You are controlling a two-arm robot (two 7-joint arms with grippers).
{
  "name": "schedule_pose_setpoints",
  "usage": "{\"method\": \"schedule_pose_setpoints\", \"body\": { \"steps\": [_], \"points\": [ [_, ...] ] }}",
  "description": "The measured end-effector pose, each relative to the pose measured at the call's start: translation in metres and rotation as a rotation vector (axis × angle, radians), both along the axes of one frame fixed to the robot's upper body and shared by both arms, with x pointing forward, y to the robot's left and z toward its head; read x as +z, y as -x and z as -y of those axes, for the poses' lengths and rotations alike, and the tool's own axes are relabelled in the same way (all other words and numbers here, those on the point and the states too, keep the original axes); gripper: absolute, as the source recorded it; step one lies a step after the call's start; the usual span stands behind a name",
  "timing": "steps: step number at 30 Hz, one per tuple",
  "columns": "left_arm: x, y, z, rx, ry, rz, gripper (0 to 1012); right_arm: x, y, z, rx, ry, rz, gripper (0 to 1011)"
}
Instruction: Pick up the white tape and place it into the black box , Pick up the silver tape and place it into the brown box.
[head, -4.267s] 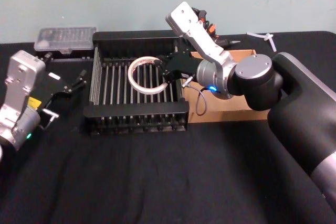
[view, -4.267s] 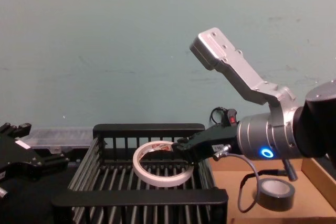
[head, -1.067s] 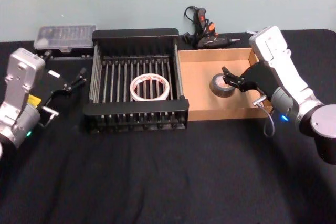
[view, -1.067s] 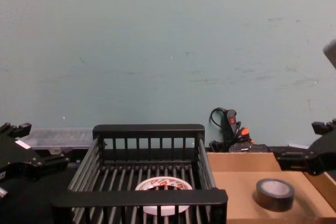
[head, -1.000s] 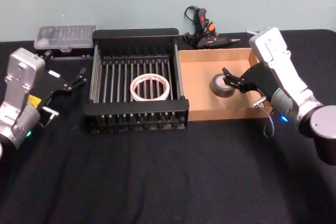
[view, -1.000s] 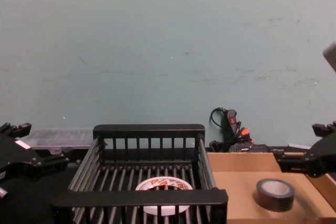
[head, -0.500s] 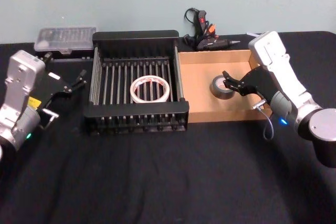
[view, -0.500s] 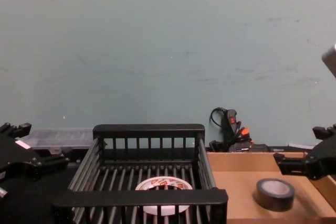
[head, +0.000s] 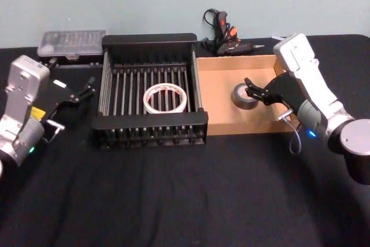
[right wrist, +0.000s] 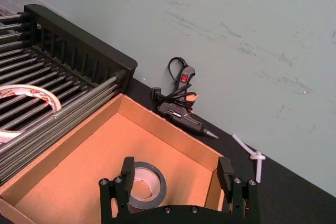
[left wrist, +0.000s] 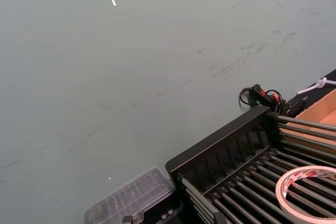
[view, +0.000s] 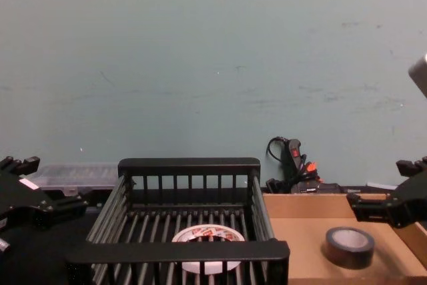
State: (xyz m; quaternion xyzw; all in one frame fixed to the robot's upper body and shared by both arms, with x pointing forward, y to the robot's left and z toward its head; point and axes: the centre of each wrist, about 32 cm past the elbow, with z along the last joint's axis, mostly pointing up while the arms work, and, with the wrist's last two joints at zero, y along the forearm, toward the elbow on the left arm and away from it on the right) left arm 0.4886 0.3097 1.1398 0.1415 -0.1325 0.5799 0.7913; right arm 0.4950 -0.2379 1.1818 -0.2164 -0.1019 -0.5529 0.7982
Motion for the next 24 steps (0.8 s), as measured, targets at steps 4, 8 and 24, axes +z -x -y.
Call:
{"method": "schedule_pose_setpoints", "body": {
  "steps": [4, 8, 24],
  "points": [
    [0.0, 0.0, 0.0, 0.0, 0.0, 0.0, 1001, 0.0002, -0.0001, -0.0001, 0.001, 0.0, 0.0, 1000],
    [0.0, 0.0, 0.0, 0.0, 0.0, 0.0, 1002, 0.0003, 0.0, 0.0, 0.001, -0.001, 0.0, 1000],
    [0.0, 0.0, 0.0, 0.0, 0.0, 0.0, 1002, 0.0004, 0.0, 0.0, 0.001, -0.001, -0.001, 1000]
  ]
}}
